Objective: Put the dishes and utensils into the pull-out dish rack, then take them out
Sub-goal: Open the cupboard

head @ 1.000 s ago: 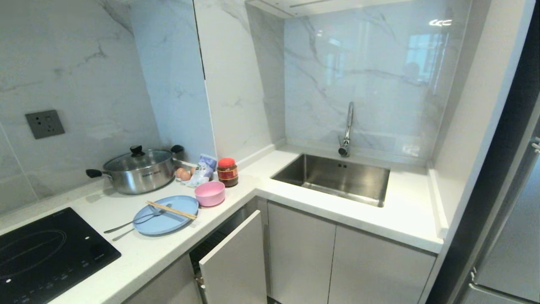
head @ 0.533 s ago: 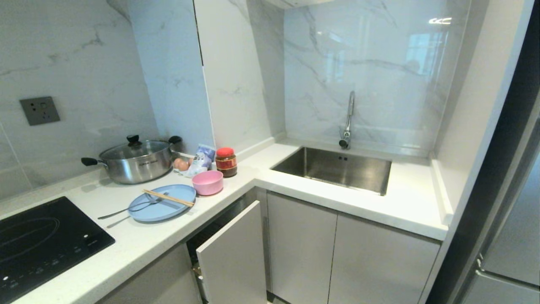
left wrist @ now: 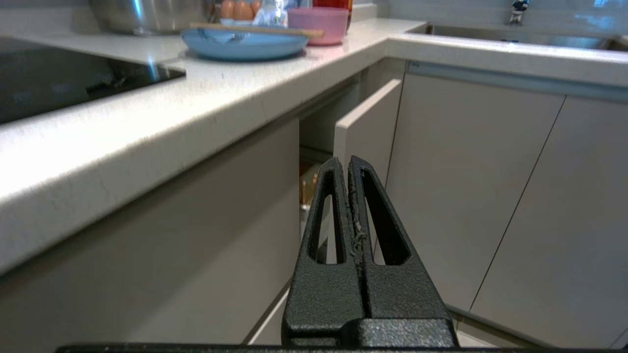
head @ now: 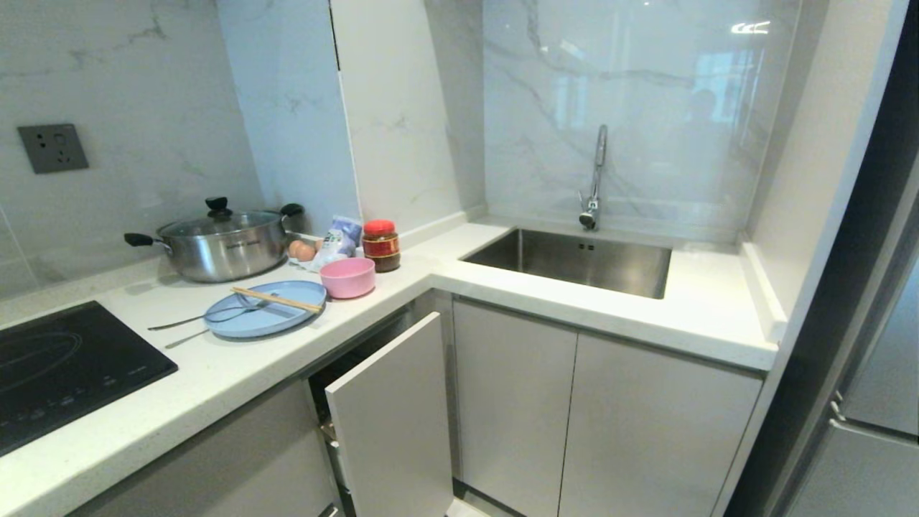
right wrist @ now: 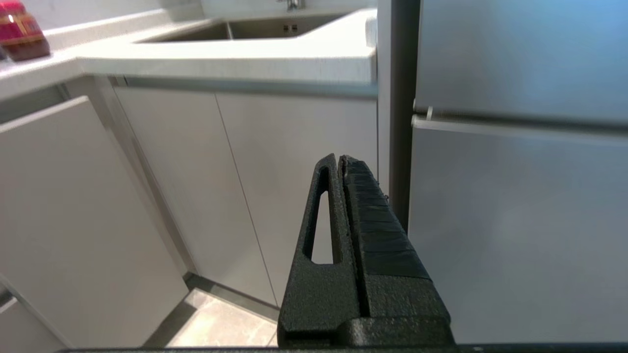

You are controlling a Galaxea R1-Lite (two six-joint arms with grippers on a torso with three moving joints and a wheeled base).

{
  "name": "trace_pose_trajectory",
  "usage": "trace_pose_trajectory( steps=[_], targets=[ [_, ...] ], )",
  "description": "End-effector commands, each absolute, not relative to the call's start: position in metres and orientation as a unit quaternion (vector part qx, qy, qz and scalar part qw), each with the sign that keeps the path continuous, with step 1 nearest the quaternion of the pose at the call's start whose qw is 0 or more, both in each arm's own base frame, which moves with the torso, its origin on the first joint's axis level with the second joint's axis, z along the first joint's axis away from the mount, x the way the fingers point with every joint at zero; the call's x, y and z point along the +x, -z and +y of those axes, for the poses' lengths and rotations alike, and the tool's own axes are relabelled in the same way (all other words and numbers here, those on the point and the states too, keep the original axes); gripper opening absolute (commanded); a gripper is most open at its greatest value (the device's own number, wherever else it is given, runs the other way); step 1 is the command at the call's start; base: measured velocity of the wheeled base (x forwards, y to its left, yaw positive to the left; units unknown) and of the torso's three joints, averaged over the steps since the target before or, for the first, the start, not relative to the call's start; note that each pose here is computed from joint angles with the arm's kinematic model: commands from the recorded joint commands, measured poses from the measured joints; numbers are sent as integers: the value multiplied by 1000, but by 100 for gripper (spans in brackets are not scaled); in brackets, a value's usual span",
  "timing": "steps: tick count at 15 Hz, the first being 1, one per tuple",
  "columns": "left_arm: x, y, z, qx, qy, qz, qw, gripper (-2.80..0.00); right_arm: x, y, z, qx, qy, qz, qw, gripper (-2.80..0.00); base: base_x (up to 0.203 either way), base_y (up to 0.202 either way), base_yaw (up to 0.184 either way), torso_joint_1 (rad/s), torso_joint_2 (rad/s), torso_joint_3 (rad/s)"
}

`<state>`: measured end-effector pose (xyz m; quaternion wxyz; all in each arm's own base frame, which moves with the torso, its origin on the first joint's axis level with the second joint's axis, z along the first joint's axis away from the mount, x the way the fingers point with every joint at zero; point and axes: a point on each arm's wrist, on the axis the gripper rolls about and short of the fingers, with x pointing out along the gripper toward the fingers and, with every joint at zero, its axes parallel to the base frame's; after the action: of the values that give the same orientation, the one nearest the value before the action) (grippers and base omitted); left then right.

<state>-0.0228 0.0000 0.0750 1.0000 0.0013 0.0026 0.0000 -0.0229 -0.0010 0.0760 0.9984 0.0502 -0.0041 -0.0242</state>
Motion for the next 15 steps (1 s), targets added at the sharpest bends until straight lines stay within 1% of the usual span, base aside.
trace_pose_trajectory(
  steps=[1,8,15],
  targets=[
    [-23,-75,0,1,0,2,1000,-280,-23,-76,-1,51,24,-6,998,-280,0,0,0,-233,512,277],
    [-23,-75,0,2,0,2,1000,-280,-23,-76,-1,50,24,-6,998,-280,0,0,0,-205,470,260],
    [-23,-75,0,2,0,2,1000,-280,-23,-76,-1,50,24,-6,998,-280,0,0,0,-22,48,27]
  ],
)
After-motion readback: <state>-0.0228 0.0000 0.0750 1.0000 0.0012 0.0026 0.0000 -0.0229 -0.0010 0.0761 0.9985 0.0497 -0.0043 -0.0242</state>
